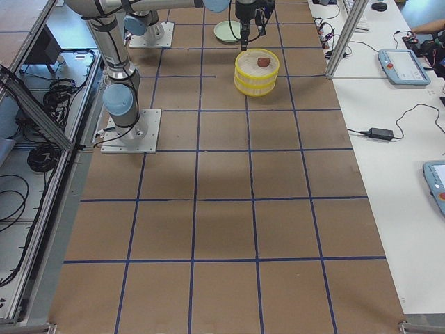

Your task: Place buns in different layers of steamer

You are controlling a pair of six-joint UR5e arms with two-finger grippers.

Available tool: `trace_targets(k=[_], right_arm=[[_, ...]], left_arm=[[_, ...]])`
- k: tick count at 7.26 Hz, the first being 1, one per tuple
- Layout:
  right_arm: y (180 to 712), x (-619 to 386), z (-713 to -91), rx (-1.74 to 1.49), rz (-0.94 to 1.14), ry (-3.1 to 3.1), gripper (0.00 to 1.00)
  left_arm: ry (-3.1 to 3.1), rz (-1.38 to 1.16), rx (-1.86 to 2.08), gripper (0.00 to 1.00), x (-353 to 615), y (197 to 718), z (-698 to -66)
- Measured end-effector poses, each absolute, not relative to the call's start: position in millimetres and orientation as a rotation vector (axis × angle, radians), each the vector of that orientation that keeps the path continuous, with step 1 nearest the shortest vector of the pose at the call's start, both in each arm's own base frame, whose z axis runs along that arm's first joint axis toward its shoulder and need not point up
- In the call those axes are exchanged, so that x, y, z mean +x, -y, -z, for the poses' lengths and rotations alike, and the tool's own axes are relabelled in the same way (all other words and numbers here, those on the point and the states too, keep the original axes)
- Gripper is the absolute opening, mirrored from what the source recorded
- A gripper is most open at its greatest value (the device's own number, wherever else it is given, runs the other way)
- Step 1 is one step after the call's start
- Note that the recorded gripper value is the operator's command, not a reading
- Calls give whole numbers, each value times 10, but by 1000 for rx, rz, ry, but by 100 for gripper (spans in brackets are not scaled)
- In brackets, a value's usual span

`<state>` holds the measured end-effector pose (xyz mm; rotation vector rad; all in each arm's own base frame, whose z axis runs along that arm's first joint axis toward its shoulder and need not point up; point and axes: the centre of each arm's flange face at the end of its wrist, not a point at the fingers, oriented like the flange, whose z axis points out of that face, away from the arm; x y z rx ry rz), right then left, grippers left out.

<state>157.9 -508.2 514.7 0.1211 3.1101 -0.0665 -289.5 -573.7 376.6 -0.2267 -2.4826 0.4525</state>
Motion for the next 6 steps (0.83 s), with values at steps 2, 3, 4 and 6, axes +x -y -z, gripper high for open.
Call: trace_targets(k=[2,3,4,6], right_arm=[[5091,1573,-5200,122,77,-3116,100],[5086,1568,-5220,120,62,-3121,100],[5095,1562,-5243,113,29,-3129,100],[5139,1557,-5249,98,-31,-3137,100]], left_arm=[[2545,-387,-276,100,-2658,5644,-3893],[2630,-324,-296,100,-2440,5559,-3967],[2714,-253,-297,100,-2261,5431,-4066],[2866,-125,-284,100,-2020,5077,-4381]])
